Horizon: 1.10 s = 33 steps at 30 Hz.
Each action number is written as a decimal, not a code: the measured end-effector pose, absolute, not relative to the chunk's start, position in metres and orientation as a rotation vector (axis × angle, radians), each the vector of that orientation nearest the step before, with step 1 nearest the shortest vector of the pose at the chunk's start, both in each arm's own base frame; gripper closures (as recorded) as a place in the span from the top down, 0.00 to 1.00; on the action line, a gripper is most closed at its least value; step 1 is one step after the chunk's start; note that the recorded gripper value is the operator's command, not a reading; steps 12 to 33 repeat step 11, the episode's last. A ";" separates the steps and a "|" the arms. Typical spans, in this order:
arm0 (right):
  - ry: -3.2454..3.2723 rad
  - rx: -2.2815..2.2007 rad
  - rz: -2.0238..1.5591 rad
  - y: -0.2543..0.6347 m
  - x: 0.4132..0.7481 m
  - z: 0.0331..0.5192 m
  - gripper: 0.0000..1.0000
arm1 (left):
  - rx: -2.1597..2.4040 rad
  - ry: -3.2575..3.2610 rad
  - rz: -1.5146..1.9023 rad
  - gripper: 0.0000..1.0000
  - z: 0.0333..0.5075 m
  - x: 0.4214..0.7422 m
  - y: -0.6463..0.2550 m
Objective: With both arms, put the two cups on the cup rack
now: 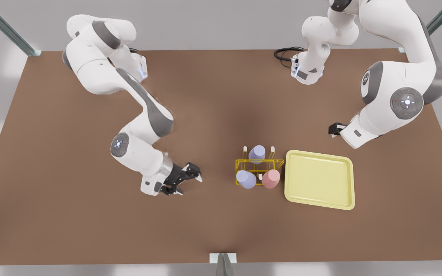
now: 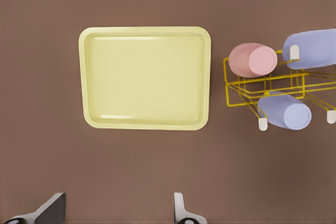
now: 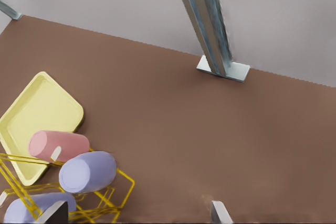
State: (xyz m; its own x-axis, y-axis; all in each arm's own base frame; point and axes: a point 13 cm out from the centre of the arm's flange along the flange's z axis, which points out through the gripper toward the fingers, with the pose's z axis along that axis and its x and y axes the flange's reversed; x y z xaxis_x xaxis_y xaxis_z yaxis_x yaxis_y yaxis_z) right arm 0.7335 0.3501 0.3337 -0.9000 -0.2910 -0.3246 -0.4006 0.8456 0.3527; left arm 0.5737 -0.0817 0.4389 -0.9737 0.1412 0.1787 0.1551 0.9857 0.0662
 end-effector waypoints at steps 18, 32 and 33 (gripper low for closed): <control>3.188 0.023 -0.236 -0.007 0.566 0.523 1.00 | -0.296 -2.902 -0.091 1.00 0.468 0.561 -0.115; 3.188 0.023 -0.236 -0.007 0.566 0.523 1.00 | -0.296 -2.902 -0.091 1.00 0.468 0.561 -0.115; 3.188 0.023 -0.236 -0.007 0.566 0.523 1.00 | -0.296 -2.902 -0.091 1.00 0.468 0.561 -0.115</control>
